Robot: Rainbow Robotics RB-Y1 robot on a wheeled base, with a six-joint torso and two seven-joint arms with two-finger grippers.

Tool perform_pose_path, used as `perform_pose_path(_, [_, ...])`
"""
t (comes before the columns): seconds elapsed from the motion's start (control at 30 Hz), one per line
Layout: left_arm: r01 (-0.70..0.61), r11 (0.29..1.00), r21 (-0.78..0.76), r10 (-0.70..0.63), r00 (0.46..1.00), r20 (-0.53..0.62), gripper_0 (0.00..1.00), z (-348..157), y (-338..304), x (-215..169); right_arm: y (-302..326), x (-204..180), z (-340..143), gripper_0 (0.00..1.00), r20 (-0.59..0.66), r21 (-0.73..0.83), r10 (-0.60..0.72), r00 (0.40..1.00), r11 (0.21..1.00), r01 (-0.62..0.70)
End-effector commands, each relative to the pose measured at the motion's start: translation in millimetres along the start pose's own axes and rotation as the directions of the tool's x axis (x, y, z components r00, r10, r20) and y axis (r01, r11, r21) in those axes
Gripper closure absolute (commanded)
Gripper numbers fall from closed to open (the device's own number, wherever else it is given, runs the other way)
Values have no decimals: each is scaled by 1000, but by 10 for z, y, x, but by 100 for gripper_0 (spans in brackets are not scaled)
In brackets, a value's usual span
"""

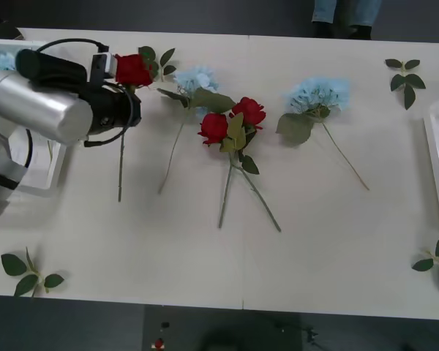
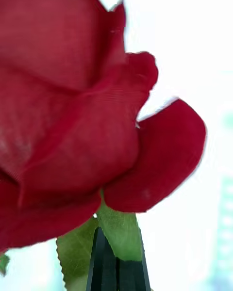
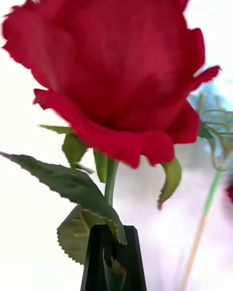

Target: Put the red flowers into the right box and the blue flowers into the left box

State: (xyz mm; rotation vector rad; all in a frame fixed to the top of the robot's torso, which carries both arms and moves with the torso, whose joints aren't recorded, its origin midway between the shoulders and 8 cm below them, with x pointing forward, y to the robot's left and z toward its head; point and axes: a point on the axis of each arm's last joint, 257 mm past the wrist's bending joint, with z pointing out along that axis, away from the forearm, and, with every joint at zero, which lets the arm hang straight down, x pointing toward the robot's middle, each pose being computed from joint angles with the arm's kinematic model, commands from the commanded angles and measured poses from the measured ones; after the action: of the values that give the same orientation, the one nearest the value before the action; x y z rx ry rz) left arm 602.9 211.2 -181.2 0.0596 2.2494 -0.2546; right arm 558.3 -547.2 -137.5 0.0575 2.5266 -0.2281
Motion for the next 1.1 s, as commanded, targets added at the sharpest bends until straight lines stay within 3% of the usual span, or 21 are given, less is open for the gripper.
perform_pose_path(0.03, [-74, 995, 66, 73, 997, 15, 100, -495, 163, -172, -632, 170, -166, 100, 19, 64, 38, 999, 997, -40])
perform_pose_path(0.27, [-130, 957, 260, 138, 990, -12, 100, -1020, 188, -52, -1084, 459, -51, 100, 64, 94, 114, 991, 988, -120])
perform_pose_path(0.4, [-246, 862, 443, 252, 967, 48, 100, -1246, 77, 69, -1136, 534, 31, 100, 84, 77, 188, 979, 978, -195])
perform_pose_path(0.47, [-362, 771, 524, 341, 930, 141, 100, -1308, -3, 151, -1160, 555, 52, 95, 88, 72, 216, 972, 972, -222])
perform_pose_path(0.53, [-408, 713, 570, 358, 911, 205, 100, -1347, -71, 188, -1165, 551, 56, 45, 92, 71, 221, 971, 971, -228])
perform_pose_path(0.57, [-449, 652, 611, 359, 893, 273, 100, -1385, -172, 230, -1166, 542, 53, 0, 95, 71, 223, 970, 971, -230])
perform_pose_path(0.73, [-583, 498, 641, 353, 812, 464, 100, -1397, -493, 336, -1057, 512, 65, 0, 91, 52, 213, 973, 975, -218])
perform_pose_path(0.93, [-509, 419, 752, 150, 856, 495, 100, -1494, -1059, 326, -502, 341, 100, 0, 98, -75, 207, 973, 977, -201])
perform_pose_path(1.1, [-442, 336, 831, -39, 875, 482, 100, -1604, -1595, 246, 353, 134, 146, 0, 122, -286, 253, 960, 935, -210])
